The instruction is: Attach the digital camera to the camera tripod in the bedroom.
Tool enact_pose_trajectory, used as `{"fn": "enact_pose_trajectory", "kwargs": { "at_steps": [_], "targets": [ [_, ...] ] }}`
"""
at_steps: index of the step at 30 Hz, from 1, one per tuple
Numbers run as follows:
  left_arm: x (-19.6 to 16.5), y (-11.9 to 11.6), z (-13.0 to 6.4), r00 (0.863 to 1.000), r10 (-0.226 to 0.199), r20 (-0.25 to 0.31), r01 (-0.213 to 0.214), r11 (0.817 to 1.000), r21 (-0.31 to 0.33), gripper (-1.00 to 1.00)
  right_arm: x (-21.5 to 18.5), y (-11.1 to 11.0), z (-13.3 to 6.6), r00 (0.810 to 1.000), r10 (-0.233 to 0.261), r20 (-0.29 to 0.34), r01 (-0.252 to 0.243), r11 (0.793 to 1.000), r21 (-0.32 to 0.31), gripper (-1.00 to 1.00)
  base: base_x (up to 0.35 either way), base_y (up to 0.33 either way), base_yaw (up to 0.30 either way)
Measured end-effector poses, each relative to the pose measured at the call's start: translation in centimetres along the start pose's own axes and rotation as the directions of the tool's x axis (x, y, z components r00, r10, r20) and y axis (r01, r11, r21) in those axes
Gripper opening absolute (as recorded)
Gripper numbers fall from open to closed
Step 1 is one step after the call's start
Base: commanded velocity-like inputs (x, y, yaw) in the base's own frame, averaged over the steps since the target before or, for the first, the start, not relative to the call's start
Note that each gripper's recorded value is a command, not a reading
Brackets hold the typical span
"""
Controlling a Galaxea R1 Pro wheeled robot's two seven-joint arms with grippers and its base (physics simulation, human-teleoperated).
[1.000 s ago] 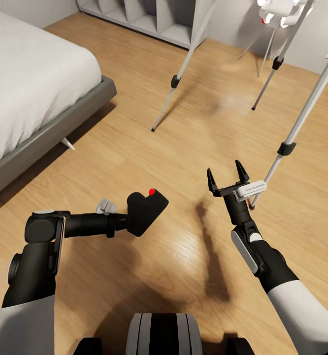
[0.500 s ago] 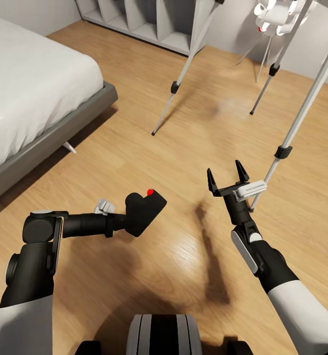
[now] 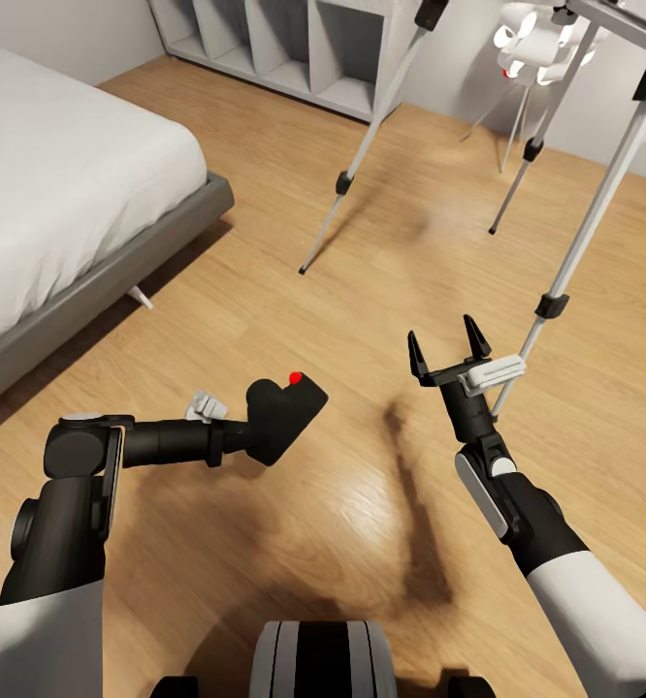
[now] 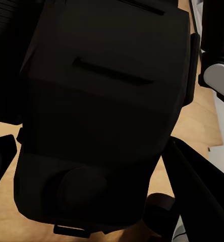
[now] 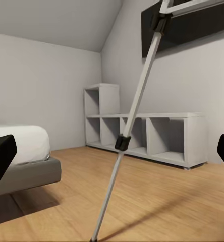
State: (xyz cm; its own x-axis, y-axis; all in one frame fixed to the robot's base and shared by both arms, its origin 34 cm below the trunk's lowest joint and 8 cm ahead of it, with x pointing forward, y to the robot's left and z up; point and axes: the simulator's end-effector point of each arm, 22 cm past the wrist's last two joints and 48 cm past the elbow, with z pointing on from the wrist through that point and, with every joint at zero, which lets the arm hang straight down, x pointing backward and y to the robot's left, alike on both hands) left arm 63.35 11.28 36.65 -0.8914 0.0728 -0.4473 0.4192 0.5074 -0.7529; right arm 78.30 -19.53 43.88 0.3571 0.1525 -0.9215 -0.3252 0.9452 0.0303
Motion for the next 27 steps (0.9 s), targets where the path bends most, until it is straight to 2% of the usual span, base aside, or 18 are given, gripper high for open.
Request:
{"fn": "enact_pose_trajectory", "kwargs": {
  "at_steps": [9,15,16,19,21,27],
  "targets": [
    [-0.6,-0.6,-0.9,1.000,0.020,0.002,-0.020,1.000,-0.012,-1.00,-1.6,0.0,0.7,1.000,-0.007,0.023,0.007,1.000,-0.003,1.00,0.000,0.000,0.000],
    [-1.5,-1.3,-2.2,0.999,0.044,0.019,-0.043,0.999,-0.014,-1.00,-3.2,0.1,1.5,0.999,-0.014,0.046,0.014,1.000,-0.007,1.00,0.000,0.000,0.000],
    [-2.1,-2.2,-2.4,0.998,0.049,0.041,-0.050,0.999,0.020,-1.00,-3.5,0.1,1.6,0.999,-0.015,0.050,0.015,1.000,-0.008,1.00,0.000,0.000,0.000],
    [-2.8,-3.4,-2.9,0.996,0.059,0.065,-0.062,0.997,0.051,-1.00,-4.3,0.1,1.9,0.998,-0.018,0.061,0.019,1.000,-0.009,1.00,0.000,0.000,0.000],
    [-3.2,-3.9,-3.2,0.995,0.066,0.073,-0.070,0.996,0.056,-1.00,-4.8,0.1,2.2,0.997,-0.020,0.069,0.021,1.000,-0.010,1.00,0.000,0.000,0.000],
    [-4.9,-3.3,-6.0,0.987,0.053,0.152,-0.056,0.998,0.019,-1.00,-6.4,0.2,2.8,0.996,-0.024,0.089,0.026,1.000,-0.014,1.00,0.000,0.000,0.000]
  ]
}}
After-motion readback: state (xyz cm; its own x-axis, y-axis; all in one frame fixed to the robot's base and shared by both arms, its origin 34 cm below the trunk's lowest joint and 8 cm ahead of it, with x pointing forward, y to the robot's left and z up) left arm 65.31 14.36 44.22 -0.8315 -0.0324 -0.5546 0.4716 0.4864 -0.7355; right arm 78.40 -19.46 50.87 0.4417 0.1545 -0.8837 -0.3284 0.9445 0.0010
